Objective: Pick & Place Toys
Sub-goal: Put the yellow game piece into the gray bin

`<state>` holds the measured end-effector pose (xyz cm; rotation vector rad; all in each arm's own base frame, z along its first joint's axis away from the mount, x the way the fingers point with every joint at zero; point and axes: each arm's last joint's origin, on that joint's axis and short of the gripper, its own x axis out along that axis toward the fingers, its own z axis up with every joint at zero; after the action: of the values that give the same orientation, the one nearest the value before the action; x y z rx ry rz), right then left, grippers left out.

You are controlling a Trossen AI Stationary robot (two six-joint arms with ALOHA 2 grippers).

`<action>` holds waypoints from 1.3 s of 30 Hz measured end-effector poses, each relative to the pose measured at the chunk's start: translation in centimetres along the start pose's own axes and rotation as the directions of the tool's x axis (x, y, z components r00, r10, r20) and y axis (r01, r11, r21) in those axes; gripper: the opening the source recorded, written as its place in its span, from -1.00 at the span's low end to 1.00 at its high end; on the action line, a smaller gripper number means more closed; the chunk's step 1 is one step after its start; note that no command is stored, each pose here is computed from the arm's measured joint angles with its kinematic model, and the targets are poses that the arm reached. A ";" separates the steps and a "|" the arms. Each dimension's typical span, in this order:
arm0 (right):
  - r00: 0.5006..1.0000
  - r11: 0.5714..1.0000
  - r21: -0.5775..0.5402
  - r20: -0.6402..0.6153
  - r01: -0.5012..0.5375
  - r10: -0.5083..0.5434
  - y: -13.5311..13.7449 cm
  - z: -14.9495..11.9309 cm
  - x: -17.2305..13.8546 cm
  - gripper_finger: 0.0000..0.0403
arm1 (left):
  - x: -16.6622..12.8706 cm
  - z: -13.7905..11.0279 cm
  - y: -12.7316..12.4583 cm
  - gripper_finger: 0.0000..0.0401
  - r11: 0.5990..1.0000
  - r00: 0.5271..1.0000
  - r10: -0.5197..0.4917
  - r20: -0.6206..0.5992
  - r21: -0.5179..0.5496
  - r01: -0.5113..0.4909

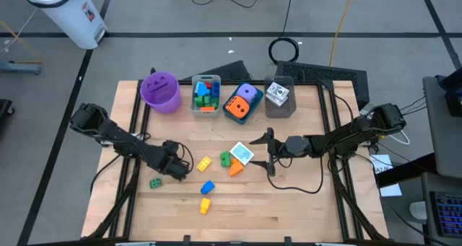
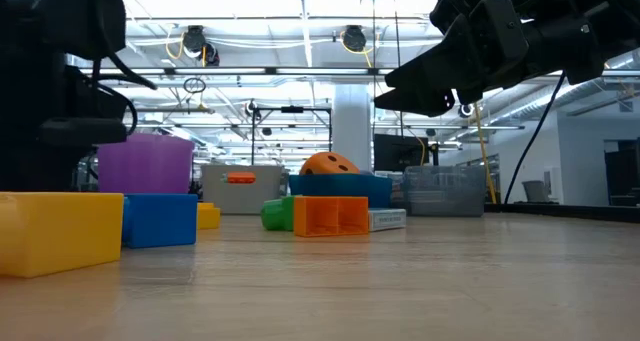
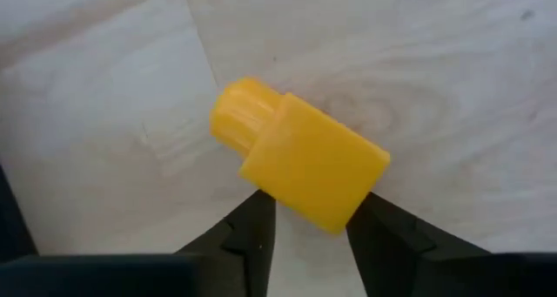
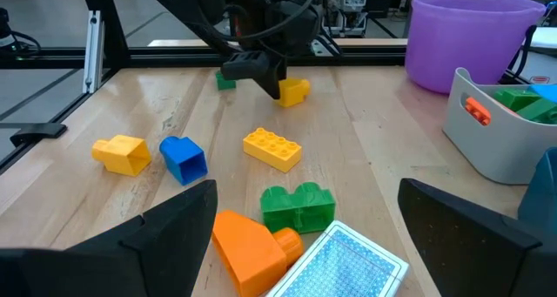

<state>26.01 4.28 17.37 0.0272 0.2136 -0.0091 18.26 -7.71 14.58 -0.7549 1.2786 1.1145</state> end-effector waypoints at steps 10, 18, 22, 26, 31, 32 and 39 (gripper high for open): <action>1.000 1.000 0.000 0.000 0.000 0.000 0.0 0.0 0.0 0.73 | 0.2 1.3 0.0 -0.49 1.000 0.999 0.009 0.042 -0.001 -0.009; 1.000 1.000 0.000 0.000 0.000 0.000 0.0 0.0 0.0 0.73 | 0.3 1.8 -0.1 -0.59 0.997 1.000 0.012 0.019 0.077 -0.014; 1.000 1.000 0.000 0.000 0.000 0.000 0.0 0.0 0.0 0.73 | 0.2 1.7 0.1 -0.60 0.990 0.999 0.023 -0.034 0.137 -0.018; 1.000 1.000 0.000 0.000 0.000 0.000 0.0 0.0 0.0 0.73 | 0.2 1.6 0.1 -0.60 0.984 0.996 0.027 -0.083 0.180 -0.011; 1.000 1.000 0.000 0.000 0.000 0.000 0.0 0.0 0.0 0.73 | 0.0 1.6 0.2 -0.60 0.984 0.995 0.040 -0.088 0.176 -0.024; 1.000 1.000 0.000 0.000 0.000 0.000 0.0 0.0 0.0 0.73 | -0.2 1.6 0.1 -0.60 0.984 0.995 0.046 -0.088 0.178 -0.030; 1.000 1.000 0.000 0.000 0.000 0.000 0.0 0.0 0.0 0.73 | -3.5 2.2 -0.2 -0.60 0.972 0.992 0.105 -0.063 0.220 -0.089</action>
<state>26.01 4.27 17.37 0.0272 0.2136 -0.0094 19.51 -6.49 18.33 -0.5798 1.4866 1.0119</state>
